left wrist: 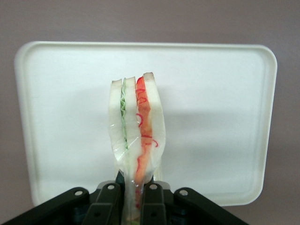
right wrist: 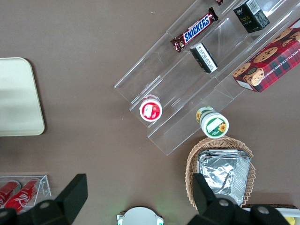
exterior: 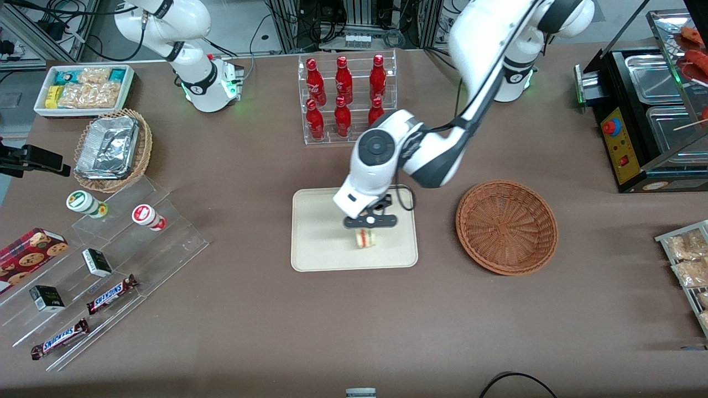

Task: Place sandwich from basket to tray
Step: 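Lower the sandwich onto the tray and open the left gripper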

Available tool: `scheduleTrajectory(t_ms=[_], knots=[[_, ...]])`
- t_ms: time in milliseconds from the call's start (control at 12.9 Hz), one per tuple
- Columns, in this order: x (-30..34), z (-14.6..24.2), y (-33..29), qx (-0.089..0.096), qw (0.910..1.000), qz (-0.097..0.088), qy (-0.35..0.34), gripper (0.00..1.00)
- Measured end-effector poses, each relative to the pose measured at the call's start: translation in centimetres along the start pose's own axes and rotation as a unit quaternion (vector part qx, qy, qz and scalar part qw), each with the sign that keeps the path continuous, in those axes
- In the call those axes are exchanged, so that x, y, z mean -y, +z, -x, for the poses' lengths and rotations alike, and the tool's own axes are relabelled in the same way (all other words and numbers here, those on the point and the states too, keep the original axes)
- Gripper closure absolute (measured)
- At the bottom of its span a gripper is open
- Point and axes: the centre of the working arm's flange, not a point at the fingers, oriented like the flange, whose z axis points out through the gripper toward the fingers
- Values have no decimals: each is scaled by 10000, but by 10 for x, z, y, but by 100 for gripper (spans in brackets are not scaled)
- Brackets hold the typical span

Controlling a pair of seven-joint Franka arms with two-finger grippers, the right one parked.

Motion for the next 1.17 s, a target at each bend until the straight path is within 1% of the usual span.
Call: scheduleTrajectory(t_ms=[155, 388, 621, 777, 854, 1010, 1087, 1165], knots=[[-6, 4, 22, -32, 9999, -86, 133, 84], [-6, 0, 33, -139, 9998, -5, 148, 84], [-4, 1, 52, -74, 9998, -51, 151, 84], [-3, 1, 56, -65, 9998, -56, 164, 85], [-4, 0, 55, -72, 9998, -49, 176, 78], [-6, -3, 48, -128, 9998, 2, 177, 56], [-9, -5, 40, -184, 9997, 50, 177, 45], [-11, -7, 29, -237, 9995, 91, 178, 37]])
